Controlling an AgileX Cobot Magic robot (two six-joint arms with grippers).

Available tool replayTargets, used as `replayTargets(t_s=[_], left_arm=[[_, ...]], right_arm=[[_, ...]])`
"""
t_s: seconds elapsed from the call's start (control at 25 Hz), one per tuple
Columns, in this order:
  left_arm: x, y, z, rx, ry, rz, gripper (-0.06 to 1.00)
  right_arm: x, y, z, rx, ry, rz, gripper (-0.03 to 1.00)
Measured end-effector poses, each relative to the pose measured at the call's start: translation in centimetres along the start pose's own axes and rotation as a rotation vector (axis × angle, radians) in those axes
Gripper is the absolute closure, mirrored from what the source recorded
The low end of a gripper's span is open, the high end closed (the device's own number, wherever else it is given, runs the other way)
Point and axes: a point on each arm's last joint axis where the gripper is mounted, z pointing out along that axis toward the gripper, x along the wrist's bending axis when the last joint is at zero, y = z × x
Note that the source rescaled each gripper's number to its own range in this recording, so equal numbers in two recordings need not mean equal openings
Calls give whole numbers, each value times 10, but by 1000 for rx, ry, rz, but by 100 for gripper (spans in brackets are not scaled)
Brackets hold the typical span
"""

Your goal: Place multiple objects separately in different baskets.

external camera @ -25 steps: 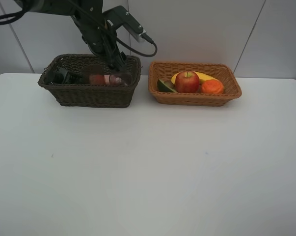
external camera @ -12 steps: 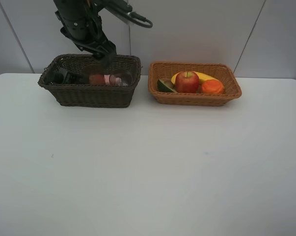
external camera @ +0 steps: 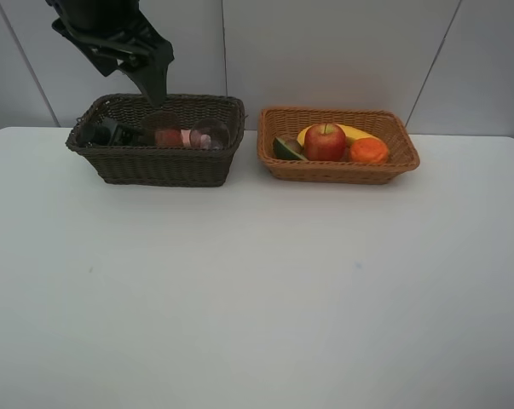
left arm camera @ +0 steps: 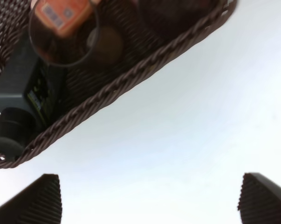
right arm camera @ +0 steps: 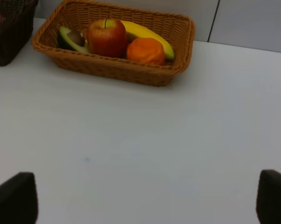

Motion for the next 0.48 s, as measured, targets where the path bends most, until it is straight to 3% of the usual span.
replayTargets(t_s=[0.48], left_arm=[[-12, -86, -48, -9, -34, -16, -6]], right_arm=[[0, 0, 0, 0, 0, 0, -2]])
